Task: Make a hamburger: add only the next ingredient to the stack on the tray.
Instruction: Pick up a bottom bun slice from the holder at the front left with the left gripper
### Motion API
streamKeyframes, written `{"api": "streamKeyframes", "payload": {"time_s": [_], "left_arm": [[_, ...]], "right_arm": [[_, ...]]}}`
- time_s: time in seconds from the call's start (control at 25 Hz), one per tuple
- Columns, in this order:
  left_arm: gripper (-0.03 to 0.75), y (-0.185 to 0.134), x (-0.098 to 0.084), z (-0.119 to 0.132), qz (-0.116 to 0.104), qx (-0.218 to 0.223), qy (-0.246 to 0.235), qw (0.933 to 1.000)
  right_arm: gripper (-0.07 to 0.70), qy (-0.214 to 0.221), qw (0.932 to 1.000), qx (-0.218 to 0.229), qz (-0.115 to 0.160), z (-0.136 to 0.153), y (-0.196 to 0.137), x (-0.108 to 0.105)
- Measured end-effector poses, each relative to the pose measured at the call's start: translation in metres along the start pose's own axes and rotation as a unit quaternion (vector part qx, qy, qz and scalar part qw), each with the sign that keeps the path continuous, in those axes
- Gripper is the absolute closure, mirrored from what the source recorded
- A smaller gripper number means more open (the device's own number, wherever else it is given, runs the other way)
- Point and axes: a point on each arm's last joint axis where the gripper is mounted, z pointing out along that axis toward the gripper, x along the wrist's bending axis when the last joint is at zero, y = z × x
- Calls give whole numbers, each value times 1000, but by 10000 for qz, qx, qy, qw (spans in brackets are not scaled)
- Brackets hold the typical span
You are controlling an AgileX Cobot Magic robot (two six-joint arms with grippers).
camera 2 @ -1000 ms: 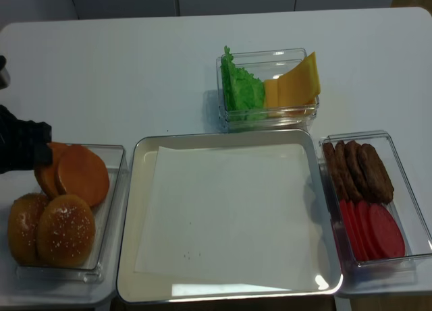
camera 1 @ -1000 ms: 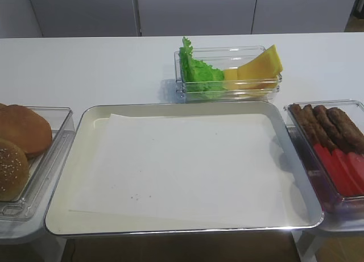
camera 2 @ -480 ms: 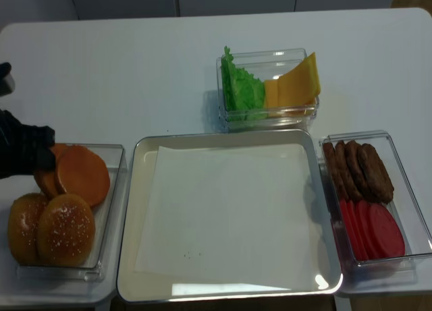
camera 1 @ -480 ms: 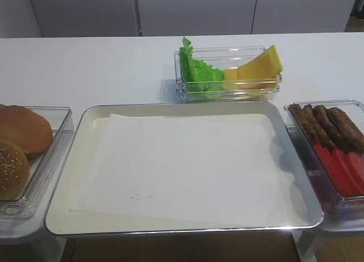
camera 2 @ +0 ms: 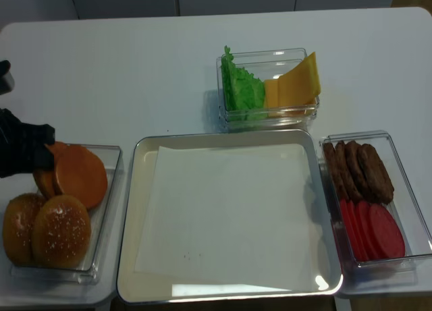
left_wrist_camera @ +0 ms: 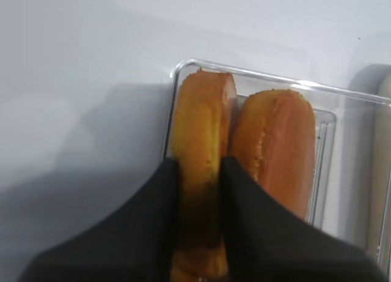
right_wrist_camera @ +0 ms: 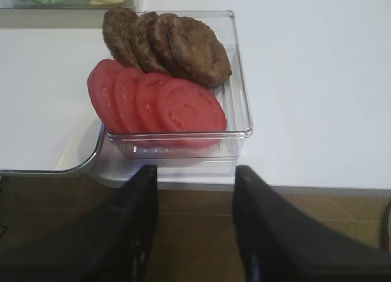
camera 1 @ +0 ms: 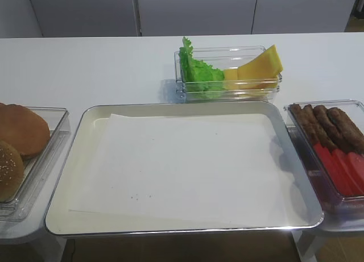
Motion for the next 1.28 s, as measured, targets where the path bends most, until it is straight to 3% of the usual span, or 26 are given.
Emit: {"api": "streamKeyframes", "payload": {"time_s": [0.2, 0.52, 0.6, 0.72, 0.8, 1.04, 1.16, 1.28], "left_arm": [[575, -2, -2, -11, 110, -133, 43, 9998], [575, 4, -11, -48, 299, -746, 88, 9967], [576, 5, -15, -63, 221, -993, 104, 9948], [578, 2, -19, -90, -103, -1435, 203, 9894], [578, -2, -21, -109, -170, -1731, 359, 9841], [578, -25, -29, -155, -85, -2474, 586, 9671], [578, -39, -39, -168, 214, -2521, 529, 9660], [578, -52, -60, -172, 995, -2391, 270, 9655]], "right_arm": [[308, 0, 10000, 0, 9, 0, 0, 0], [308, 0, 10000, 0, 9, 0, 0, 0], [308, 0, 10000, 0, 9, 0, 0, 0], [308, 0, 10000, 0, 9, 0, 0, 0], [308, 0, 10000, 0, 9, 0, 0, 0], [308, 0, 10000, 0, 9, 0, 0, 0], [308, 0, 10000, 0, 9, 0, 0, 0], [308, 0, 10000, 0, 9, 0, 0, 0]]}}
